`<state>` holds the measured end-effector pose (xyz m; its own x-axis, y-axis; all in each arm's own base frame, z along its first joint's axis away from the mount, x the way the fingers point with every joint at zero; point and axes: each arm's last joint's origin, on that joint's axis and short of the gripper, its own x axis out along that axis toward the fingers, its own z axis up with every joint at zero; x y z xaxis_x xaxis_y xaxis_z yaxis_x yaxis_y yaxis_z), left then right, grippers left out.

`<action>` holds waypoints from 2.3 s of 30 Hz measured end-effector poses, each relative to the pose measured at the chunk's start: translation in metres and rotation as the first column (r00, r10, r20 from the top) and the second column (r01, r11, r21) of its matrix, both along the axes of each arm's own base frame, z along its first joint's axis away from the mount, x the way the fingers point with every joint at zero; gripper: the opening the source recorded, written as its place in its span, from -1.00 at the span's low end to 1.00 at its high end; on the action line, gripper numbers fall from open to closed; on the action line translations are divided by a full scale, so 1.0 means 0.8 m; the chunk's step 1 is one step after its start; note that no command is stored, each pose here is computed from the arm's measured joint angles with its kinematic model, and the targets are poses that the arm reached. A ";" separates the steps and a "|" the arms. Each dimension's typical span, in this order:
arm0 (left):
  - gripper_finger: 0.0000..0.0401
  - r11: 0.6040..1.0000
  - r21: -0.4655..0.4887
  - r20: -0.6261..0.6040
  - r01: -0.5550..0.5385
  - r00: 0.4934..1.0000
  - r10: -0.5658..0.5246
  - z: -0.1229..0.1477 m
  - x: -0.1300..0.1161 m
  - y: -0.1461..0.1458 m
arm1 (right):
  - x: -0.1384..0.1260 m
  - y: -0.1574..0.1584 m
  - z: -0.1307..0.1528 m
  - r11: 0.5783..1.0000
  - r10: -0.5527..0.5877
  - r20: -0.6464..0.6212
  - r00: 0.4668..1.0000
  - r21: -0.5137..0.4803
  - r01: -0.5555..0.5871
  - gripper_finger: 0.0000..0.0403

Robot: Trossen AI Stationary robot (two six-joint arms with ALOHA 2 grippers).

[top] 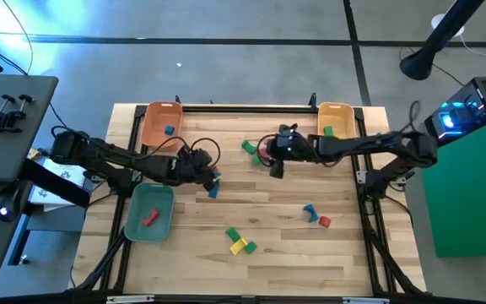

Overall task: Sort blocks by size
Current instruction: Put the blue arch block into the blue bin

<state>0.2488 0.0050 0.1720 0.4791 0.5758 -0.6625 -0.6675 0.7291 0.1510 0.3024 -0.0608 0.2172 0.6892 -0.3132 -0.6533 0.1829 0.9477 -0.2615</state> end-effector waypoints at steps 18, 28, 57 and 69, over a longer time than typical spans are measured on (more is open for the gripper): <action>0.19 0.971 0.169 0.343 0.168 0.914 -0.217 0.044 0.039 -0.018 | -0.108 0.104 -0.021 0.694 -0.136 -0.649 0.748 0.477 0.540 0.17; 0.19 0.950 0.184 0.313 0.254 0.901 -0.301 0.040 0.042 -0.029 | -0.115 0.137 -0.055 0.583 -0.244 -0.630 0.738 0.513 0.630 0.17; 0.19 0.881 0.223 0.388 0.418 0.791 -0.474 0.015 0.079 -0.008 | -0.022 0.095 -0.021 0.970 -0.142 0.279 0.950 0.233 0.077 -0.78; 0.19 0.764 0.378 0.493 0.523 0.584 -0.645 0.042 0.085 -0.015 | -0.007 0.110 0.035 0.997 0.067 0.646 0.760 -0.014 -0.076 -0.79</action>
